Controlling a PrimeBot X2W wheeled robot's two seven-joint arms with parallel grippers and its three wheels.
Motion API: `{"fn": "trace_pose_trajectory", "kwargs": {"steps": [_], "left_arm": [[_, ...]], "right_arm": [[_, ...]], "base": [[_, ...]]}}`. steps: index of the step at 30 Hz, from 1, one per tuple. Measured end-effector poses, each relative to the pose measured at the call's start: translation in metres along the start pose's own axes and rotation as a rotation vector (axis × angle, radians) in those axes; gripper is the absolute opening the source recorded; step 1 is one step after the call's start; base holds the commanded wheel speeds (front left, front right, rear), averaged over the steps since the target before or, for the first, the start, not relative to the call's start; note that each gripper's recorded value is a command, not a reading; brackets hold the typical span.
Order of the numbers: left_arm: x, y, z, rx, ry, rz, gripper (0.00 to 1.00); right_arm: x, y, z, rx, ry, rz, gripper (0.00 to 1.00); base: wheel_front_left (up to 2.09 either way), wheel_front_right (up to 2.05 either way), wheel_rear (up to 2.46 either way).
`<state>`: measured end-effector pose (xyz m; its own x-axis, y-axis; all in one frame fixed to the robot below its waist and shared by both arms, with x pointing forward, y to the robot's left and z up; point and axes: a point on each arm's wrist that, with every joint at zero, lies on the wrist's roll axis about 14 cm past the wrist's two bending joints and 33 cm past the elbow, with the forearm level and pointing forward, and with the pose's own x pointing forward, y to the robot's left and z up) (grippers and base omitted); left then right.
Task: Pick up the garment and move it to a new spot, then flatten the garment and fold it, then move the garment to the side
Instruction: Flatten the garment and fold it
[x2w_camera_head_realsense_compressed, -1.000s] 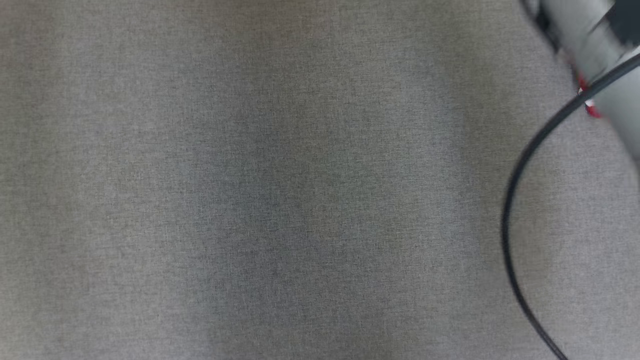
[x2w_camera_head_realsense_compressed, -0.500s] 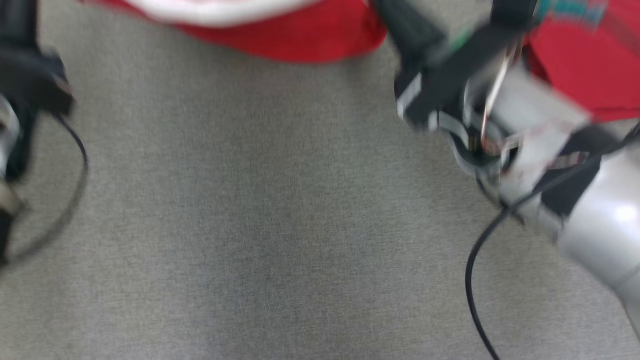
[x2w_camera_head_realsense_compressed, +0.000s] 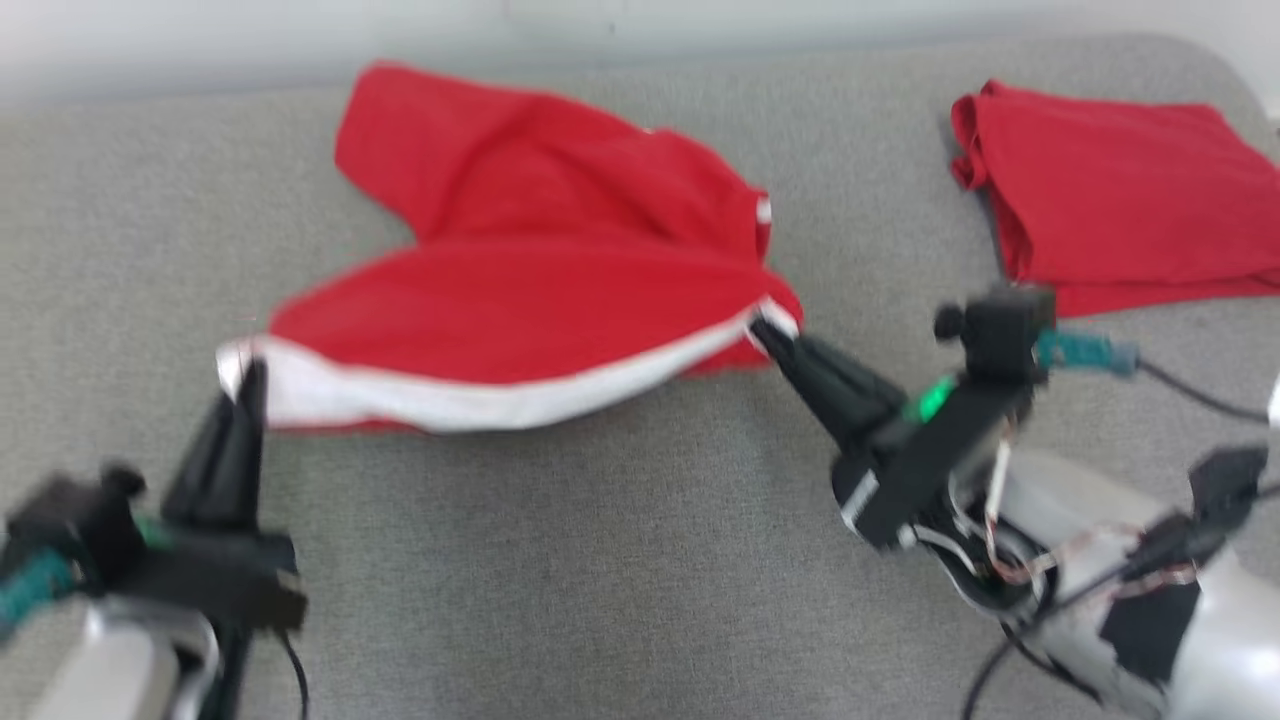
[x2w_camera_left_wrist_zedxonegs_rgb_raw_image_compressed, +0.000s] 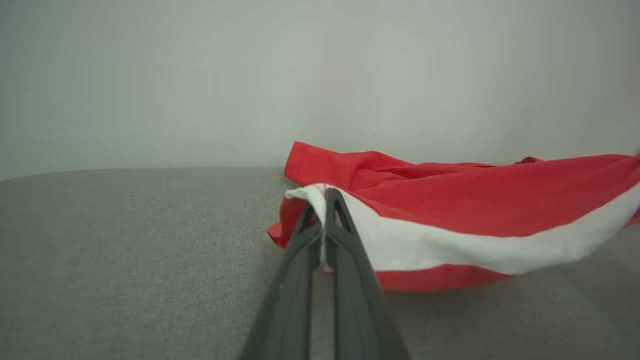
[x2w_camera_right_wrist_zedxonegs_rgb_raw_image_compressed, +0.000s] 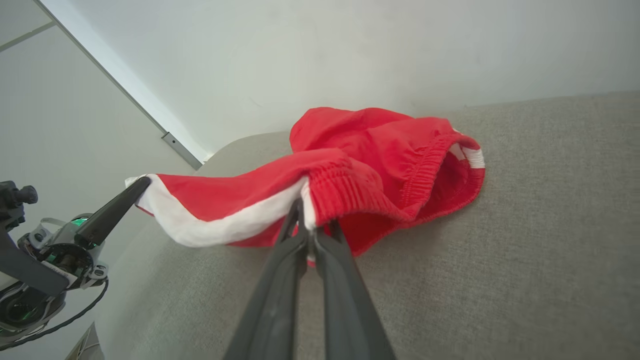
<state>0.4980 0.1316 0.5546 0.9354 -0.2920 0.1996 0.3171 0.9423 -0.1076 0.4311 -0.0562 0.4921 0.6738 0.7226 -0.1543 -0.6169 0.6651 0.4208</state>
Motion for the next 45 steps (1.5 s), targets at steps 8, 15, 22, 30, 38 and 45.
{"fn": "trace_pose_trajectory", "kwargs": {"steps": [8, 15, 22, 30, 38, 45], "left_arm": [[-0.058, -0.009, -0.025, -0.031, 0.093, 0.066, 0.00], [-0.104, -0.014, -0.038, -0.005, 0.152, 0.120, 0.00], [-0.132, -0.002, -0.036, -0.017, 0.160, 0.207, 0.00], [-0.142, 0.002, -0.036, -0.004, 0.163, 0.226, 0.00], [-0.099, 0.002, -0.004, 0.083, 0.051, 0.118, 0.00], [-0.032, -0.014, 0.035, 0.202, -0.051, -0.072, 0.00]], "right_arm": [[-0.042, 0.020, -0.039, 0.109, 0.066, -0.008, 0.00], [-0.085, 0.045, -0.086, 0.255, 0.193, -0.014, 0.00], [-0.108, 0.061, -0.106, 0.332, 0.278, -0.011, 0.00], [-0.109, 0.080, -0.118, 0.371, 0.315, 0.028, 0.00], [-0.086, 0.085, -0.079, 0.361, 0.127, 0.059, 0.00], [-0.072, 0.066, -0.048, 0.353, -0.010, 0.019, 0.00]], "base": [[0.00, 0.00, 0.00], [0.00, 0.00, 0.00], [0.00, 0.00, 0.00], [0.00, 0.00, 0.00], [0.00, 0.00, 0.00], [0.00, 0.00, 0.00]]}}
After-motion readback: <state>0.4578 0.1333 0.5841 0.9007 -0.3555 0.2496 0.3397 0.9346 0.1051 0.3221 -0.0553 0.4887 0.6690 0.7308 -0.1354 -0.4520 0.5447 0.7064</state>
